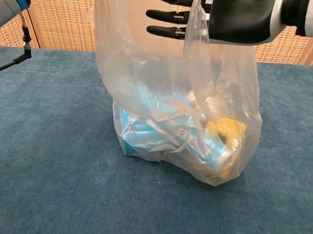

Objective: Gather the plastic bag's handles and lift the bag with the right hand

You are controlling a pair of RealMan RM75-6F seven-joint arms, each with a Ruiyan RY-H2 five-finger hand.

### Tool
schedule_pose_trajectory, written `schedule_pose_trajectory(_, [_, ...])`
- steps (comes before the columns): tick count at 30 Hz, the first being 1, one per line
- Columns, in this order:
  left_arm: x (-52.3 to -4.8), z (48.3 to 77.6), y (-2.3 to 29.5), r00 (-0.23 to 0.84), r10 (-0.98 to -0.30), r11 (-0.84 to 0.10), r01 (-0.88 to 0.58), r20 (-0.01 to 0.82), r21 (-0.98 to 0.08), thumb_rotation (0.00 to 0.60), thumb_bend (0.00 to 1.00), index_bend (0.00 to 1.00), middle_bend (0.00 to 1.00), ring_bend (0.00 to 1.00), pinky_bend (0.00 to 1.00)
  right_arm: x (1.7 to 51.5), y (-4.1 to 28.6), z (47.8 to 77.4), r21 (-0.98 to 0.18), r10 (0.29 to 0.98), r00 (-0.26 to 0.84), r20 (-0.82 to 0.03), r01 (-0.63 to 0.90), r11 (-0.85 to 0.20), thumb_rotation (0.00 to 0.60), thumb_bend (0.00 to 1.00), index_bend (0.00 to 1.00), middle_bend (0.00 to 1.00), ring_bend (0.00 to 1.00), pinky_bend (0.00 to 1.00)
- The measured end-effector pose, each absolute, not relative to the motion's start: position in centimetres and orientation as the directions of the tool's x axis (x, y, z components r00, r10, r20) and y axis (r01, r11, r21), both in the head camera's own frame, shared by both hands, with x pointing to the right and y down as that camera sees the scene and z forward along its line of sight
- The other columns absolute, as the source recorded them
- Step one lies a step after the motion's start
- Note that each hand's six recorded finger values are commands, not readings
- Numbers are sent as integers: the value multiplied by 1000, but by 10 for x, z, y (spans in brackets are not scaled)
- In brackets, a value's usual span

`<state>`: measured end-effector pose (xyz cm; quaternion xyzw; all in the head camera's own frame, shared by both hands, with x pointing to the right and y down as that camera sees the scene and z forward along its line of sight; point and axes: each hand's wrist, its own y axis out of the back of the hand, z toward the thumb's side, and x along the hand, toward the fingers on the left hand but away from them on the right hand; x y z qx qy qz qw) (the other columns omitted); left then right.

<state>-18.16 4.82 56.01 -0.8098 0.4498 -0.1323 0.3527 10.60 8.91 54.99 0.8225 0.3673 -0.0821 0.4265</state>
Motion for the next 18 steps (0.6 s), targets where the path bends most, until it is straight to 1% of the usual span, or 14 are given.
schedule_pose_trajectory(9, [-199, 556, 40, 559, -824, -324, -601, -94, -730, 600, 848, 0, 0, 0, 0, 112, 85, 548, 624, 542, 707, -454, 687, -373, 600, 360, 269, 343, 158, 151])
schedule_pose_trajectory(18, [-205, 544, 35, 568, -818, -306, -570, -97, -762, 600, 848, 0, 0, 0, 0, 111, 91, 547, 614, 519, 716, -466, 685, -393, 600, 360, 269, 342, 160, 151])
